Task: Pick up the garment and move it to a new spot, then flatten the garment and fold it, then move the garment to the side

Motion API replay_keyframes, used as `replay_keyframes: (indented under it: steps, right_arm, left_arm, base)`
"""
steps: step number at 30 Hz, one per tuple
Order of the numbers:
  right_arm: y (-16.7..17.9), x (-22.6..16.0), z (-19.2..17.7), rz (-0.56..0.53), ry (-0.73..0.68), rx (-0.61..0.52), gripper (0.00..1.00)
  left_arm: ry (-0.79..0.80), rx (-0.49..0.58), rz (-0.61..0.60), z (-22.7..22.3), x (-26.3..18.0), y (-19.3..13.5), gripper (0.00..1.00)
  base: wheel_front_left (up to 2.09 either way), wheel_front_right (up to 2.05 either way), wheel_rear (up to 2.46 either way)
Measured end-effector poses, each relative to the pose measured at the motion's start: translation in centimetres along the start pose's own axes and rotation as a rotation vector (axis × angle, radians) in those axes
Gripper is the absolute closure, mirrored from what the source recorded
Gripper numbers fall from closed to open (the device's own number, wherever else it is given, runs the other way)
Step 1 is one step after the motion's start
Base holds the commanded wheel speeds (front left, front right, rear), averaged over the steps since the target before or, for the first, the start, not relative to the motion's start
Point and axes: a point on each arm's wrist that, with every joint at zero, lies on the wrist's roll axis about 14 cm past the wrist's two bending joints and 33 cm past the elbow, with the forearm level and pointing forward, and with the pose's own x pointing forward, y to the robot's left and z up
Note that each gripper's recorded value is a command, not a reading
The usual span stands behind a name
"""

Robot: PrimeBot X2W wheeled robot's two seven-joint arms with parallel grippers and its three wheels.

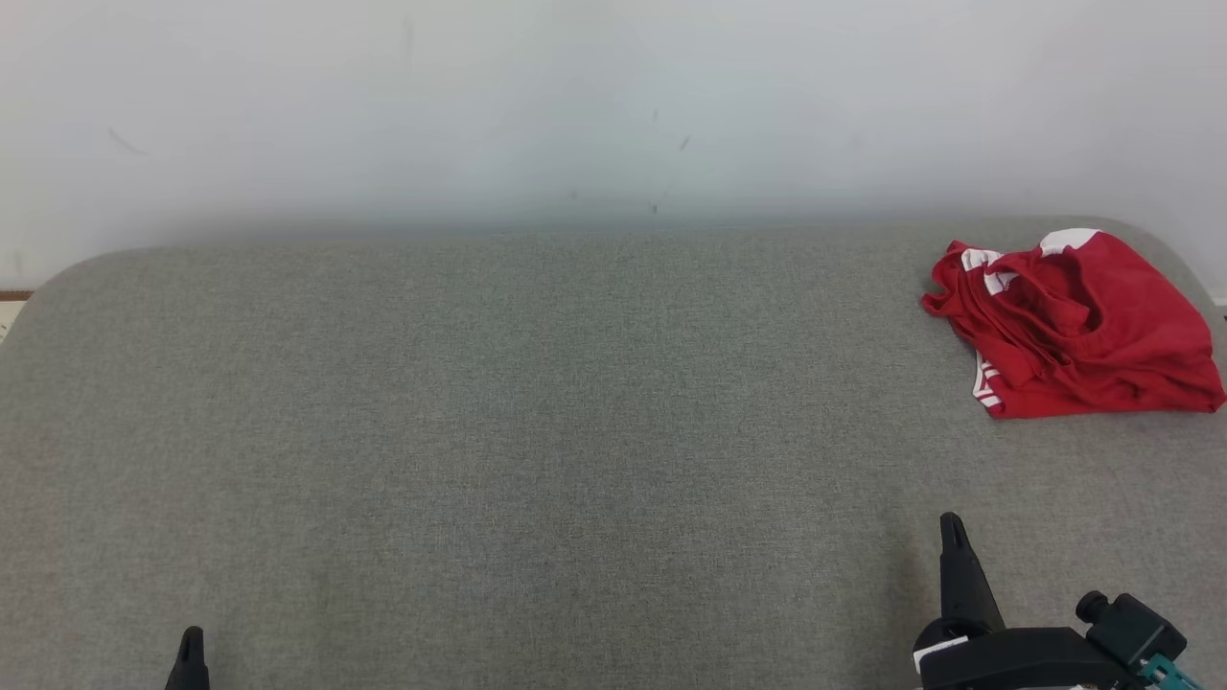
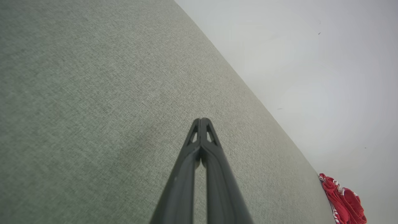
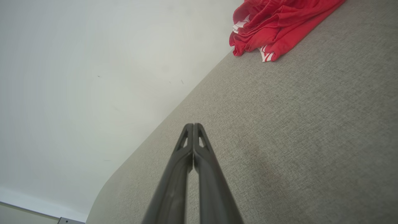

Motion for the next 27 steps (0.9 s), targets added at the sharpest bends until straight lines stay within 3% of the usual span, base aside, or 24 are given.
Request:
replay_keyframes:
  steps: [27]
  right_arm:
    - [0.0, 0.6, -0.2, -0.04, -0.004, 0.321, 1.0]
  left_arm:
    - [0.043, -0.327, -0.008, 0.5, 0.1, 1.1, 1.0]
  base:
    - [0.0, 0.0, 0.0]
